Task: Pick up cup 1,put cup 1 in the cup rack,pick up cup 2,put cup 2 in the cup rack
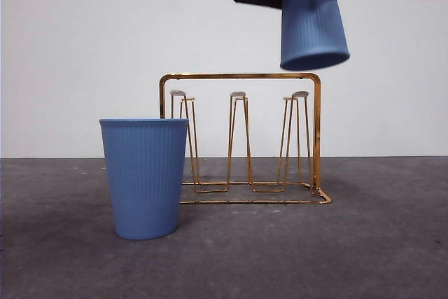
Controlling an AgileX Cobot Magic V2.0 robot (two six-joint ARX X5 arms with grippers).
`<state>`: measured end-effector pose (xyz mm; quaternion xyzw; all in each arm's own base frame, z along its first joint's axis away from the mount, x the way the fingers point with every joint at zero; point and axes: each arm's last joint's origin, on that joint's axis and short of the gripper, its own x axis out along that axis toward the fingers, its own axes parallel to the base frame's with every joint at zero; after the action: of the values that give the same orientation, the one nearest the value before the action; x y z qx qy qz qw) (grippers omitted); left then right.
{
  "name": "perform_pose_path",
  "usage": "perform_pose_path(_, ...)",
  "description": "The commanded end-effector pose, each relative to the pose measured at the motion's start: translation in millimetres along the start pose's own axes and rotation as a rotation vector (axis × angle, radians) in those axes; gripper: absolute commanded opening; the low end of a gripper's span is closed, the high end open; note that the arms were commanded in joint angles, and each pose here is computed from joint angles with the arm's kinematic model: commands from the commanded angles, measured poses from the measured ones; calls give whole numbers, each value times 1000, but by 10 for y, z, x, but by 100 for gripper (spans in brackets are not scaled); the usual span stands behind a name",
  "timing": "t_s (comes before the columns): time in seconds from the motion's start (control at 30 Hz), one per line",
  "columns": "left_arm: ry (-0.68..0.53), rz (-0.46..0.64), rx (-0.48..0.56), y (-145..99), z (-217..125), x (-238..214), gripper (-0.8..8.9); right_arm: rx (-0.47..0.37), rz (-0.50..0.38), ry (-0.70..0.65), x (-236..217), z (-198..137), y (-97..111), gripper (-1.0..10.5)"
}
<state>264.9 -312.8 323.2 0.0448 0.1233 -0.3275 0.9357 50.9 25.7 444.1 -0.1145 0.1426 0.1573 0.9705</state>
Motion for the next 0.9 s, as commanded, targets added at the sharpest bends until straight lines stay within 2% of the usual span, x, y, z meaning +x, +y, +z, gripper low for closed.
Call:
perform_pose_path(0.03, 11, 15, 10, 17, -74, 82, -6, -3, -5, -2, -2, -10, -1, 222)
perform_pose_path(0.63, 100, 57, 14, 57, -372, 344, -6, -3, -4, 2, -1, -13, 0, 222)
perform_pose_path(0.9, 164, 68, -23, 49, -583, 490, -7, -4, -3, 11, -1, -22, 0, 222)
